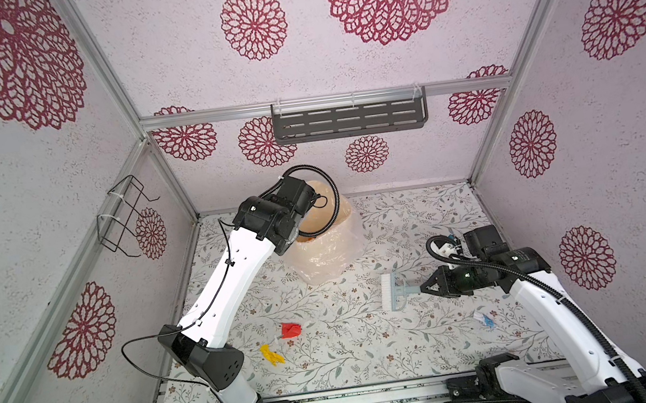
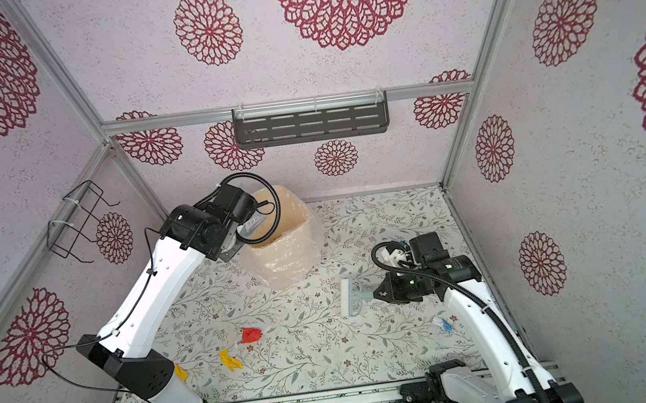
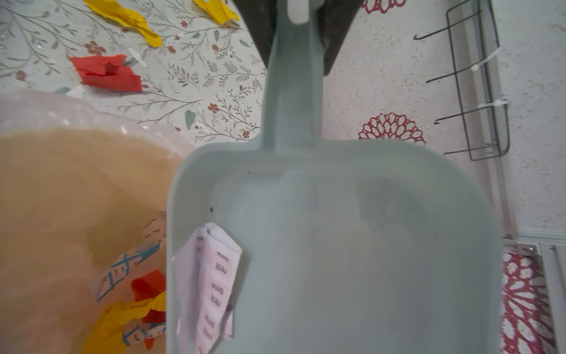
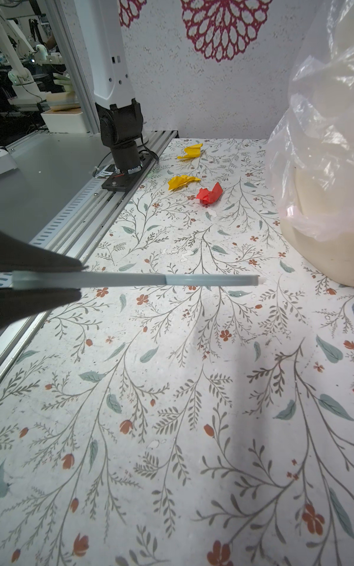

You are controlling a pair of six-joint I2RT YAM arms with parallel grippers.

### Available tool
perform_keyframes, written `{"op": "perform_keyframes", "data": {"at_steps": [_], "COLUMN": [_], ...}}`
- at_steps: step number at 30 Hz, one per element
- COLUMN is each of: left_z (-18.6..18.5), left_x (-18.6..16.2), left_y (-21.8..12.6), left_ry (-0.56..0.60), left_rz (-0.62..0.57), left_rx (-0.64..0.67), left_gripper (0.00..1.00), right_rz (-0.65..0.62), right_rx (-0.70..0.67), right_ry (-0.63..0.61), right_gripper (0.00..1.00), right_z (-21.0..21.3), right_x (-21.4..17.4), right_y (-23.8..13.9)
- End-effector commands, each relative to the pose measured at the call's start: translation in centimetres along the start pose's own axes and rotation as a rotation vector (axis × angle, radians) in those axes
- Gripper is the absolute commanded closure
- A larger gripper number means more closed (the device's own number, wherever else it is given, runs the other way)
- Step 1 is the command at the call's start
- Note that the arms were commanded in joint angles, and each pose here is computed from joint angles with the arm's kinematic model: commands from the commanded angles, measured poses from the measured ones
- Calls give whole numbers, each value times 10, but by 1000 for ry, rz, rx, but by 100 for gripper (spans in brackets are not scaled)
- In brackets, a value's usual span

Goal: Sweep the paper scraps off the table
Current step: 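Raise the dustpan over the cream bin and tip it with the left gripper, then lower the empty dustpan near the red scrap with left gripper while right brush approaches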

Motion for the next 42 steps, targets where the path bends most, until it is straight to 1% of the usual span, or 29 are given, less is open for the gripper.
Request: {"op": "perform_keyframes", "data": {"at_steps": [1, 6, 10, 14, 17, 21, 25, 28, 31, 33, 36, 39, 42], "left_z": [16, 20, 20, 19, 20, 21, 20, 12, 1, -11, -30, -41, -52], "left_x": [17, 31, 31, 28, 24, 18, 5, -6, -19, -28, -41, -58, -72], "left_y": [-4, -17, -19, -20, -22, -30, -42, -50, -57, -62, -71, -85, -94], "left_ry": [102, 222, 289, 284, 252, 154, 5, -114, -223, -295, -384, -487, -563], "left_rz": [18, 30, 49, 47, 44, -3, -75, -138, -195, -241, -316, -391, -440], "left_rx": [192, 363, 420, 418, 410, 359, 289, 210, 124, 41, -82, -178, -262], "left_gripper": [100, 100, 100, 100, 100, 100, 100, 100, 100, 100, 100, 100, 100], "right_rz": [-9, -12, -21, -22, -20, -21, -23, -14, -5, -5, -5, -7, -2], "right_rx": [16, 12, 29, 40, 54, 82, 111, 138, 190, 236, 290, 365, 404], "right_ry": [-26, -25, -15, -11, -5, 5, 10, 0, -10, -9, -18, -28, -40], "right_gripper": [100, 100, 100, 100, 100, 100, 100, 100, 100, 100, 100, 100, 100], "right_z": [4, 2, 3, 3, 5, 7, 14, 27, 46, 60, 81, 106, 127], "right_x": [1, 0, -1, -2, -3, -6, -10, -17, -25, -30, -40, -52, -62], "right_y": [-5, -4, -3, -2, -1, 1, 9, 23, 39, 48, 62, 76, 94]}}
Point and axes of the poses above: each gripper's point midway between its finger pads, its own y axis out along the fingers, its own z axis along the line the jaws close on, x = y × z, the point moved 2 cm from there along -y, back along the fingers, and after that the axes turned 13 degrees about y, right-handed, at the moved point
